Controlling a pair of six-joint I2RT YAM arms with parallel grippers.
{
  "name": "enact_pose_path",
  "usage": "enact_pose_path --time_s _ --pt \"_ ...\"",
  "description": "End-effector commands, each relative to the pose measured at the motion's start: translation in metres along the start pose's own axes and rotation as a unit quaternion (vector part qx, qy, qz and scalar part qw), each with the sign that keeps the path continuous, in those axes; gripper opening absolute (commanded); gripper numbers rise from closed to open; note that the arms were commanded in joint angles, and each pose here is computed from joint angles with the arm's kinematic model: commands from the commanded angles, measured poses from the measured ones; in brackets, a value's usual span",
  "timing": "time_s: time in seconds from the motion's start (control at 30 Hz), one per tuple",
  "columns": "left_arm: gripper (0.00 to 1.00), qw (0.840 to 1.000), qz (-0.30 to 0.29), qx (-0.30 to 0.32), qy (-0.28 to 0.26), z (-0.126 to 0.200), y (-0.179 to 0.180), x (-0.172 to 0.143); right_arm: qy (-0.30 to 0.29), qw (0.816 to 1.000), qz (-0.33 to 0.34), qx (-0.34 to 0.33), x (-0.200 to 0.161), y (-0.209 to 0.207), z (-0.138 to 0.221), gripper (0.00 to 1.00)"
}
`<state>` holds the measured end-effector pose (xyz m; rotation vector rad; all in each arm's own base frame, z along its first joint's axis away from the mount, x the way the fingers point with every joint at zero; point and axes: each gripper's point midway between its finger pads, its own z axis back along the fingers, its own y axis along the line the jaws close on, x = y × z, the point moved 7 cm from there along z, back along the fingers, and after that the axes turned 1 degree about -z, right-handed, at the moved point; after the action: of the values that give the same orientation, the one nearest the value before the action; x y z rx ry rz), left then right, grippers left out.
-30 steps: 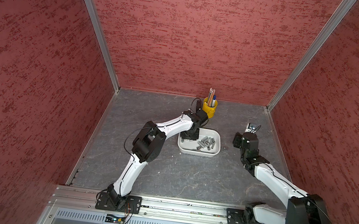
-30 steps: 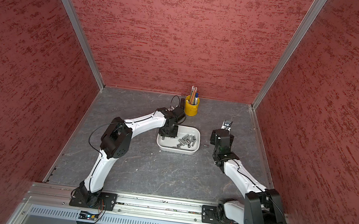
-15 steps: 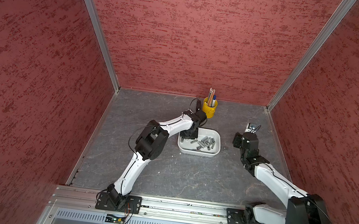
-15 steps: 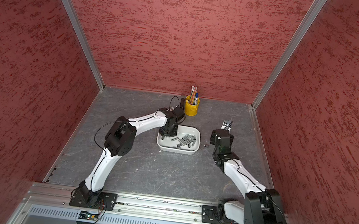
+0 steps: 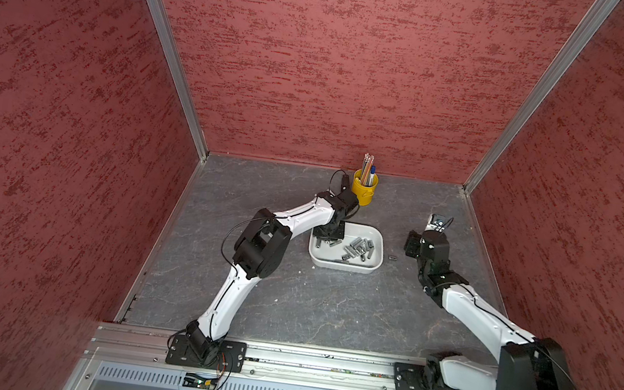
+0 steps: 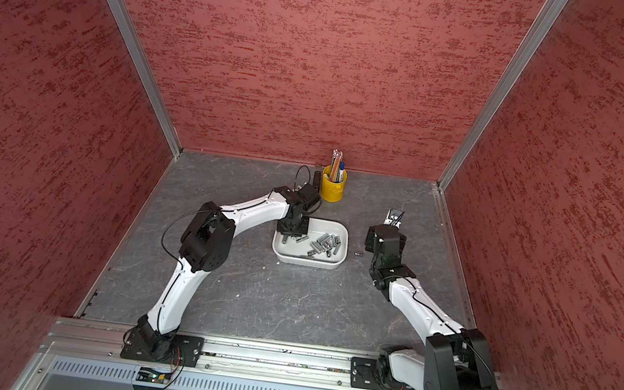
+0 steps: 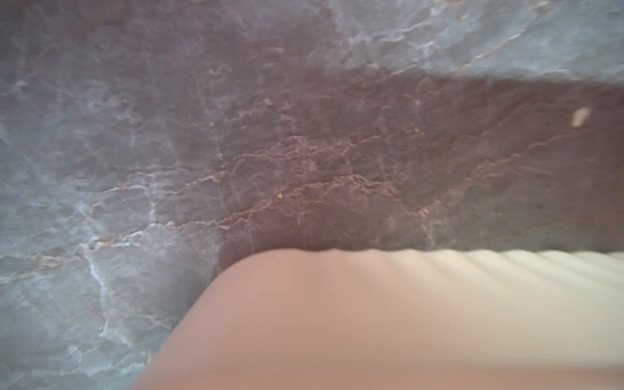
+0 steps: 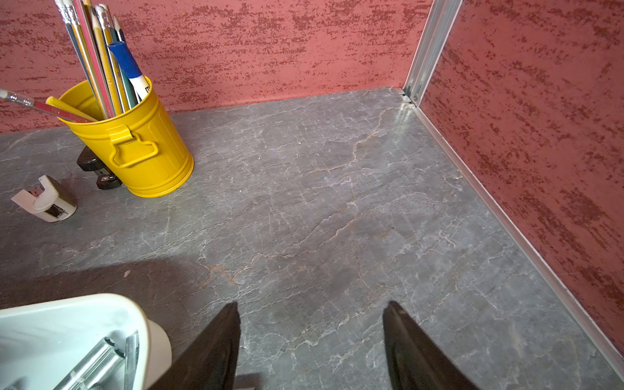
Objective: Take out the socket from the storage box
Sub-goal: Pick up the socket head from the storage box, then place the socket head at the center of the board.
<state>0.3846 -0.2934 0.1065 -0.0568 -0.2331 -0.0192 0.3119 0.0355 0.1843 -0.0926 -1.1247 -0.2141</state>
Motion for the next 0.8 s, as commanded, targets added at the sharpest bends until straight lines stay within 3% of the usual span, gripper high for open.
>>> enact_pose_path --time_s 0.0,0.17,0.4,0.57,0.77 --pt "0.13 0.998 -0.009 -0.046 -0.046 0.061 -0.003 0.013 -0.017 1.000 -0.005 0.007 0.012 0.001 0.002 0.69" --pt "0.13 0.995 0.005 -0.062 -0.075 0.103 0.019 0.013 -0.017 1.000 -0.004 0.008 0.012 0.002 0.002 0.69" --pt "0.13 0.992 0.051 -0.056 -0.098 0.135 0.088 -0.002 -0.016 1.000 -0.004 0.007 0.012 0.002 0.002 0.69" --pt "0.13 0.990 0.100 -0.049 -0.085 0.121 0.142 -0.023 -0.016 1.000 -0.005 0.006 0.012 0.001 0.002 0.70" --pt "0.13 0.989 0.124 -0.047 -0.059 0.082 0.163 -0.043 -0.016 1.000 -0.005 0.006 0.012 0.001 0.002 0.70"
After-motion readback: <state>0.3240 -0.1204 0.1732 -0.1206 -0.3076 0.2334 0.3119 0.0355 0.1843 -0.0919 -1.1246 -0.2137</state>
